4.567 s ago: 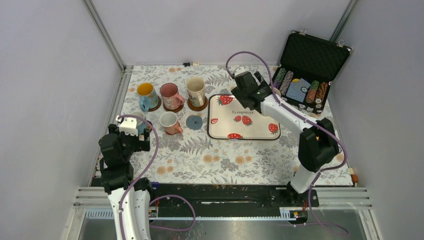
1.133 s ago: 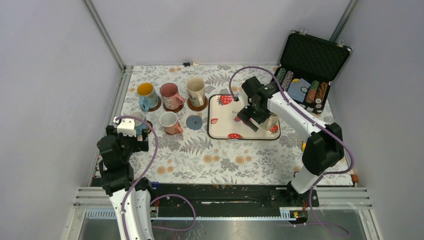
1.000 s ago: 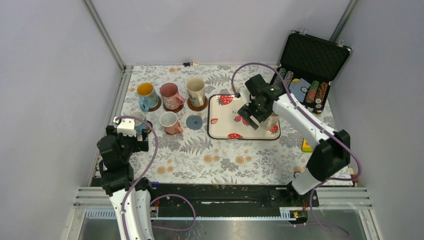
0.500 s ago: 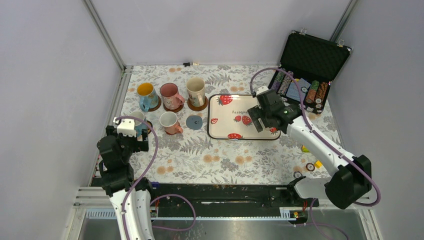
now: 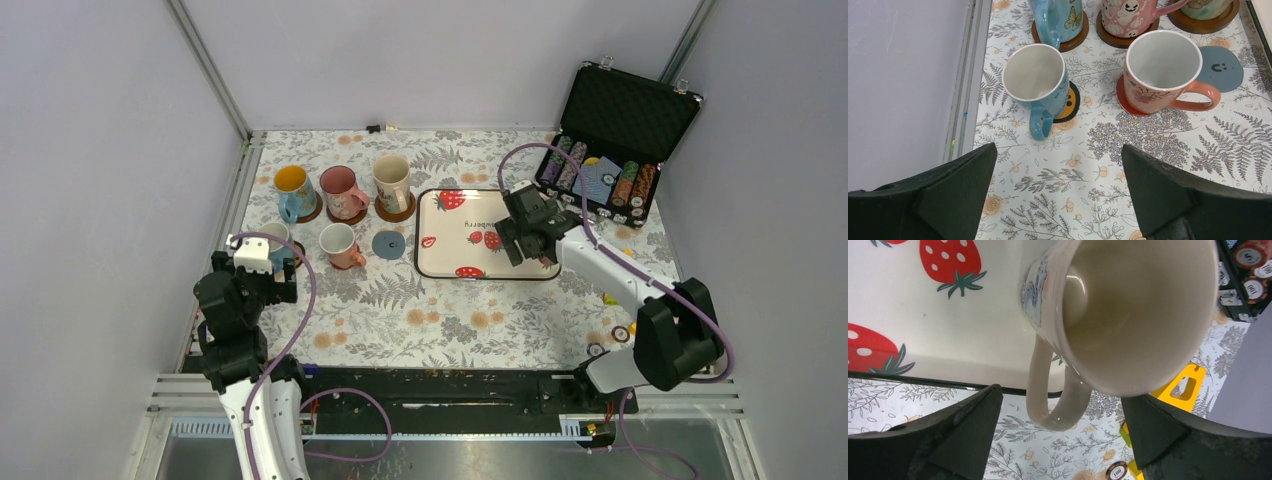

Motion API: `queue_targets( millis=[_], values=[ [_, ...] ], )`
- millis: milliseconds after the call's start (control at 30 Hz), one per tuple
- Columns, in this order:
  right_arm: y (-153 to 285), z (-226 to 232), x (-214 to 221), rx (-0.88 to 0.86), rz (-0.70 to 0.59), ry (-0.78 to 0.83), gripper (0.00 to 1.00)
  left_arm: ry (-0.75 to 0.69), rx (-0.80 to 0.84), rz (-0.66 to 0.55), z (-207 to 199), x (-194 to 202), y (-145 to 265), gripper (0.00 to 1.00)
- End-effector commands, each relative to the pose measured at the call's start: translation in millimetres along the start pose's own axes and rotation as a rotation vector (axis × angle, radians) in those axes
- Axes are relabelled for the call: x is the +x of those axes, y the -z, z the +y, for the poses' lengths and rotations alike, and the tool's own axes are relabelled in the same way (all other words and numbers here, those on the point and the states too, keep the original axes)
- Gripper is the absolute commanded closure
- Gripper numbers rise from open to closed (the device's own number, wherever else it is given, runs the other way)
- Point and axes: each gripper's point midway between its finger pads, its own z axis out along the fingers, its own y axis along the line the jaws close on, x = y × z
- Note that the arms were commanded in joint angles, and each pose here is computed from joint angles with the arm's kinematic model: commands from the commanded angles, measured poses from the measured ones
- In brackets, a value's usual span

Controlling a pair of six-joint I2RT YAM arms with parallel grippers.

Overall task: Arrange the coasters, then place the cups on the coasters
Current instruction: Pick up the cup from the tray.

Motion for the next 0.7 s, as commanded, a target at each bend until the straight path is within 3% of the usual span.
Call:
queue_targets(
  millis=[0,167,533,667],
  values=[
    [-3,-4,-23,-0.013,-0.041,-0.086,0.08,-0.019,-0.006,-0.042,3,-10,-1,0.01],
    [-4,6,-22,-0.090,-0.040,-0.100,0.27,-0.020,0.003,-0.040,1,-9,-2,0.01],
    [7,2,-30,-0.117,-0.095,-0.130,0.97,-0.021,0.012,-0.041,0,-9,-2,0.01],
    [13,2,-32,-0.127,-0.112,-0.138,1.00,-0.016,-0.007,-0.035,3,-8,-2,0.01]
  ],
)
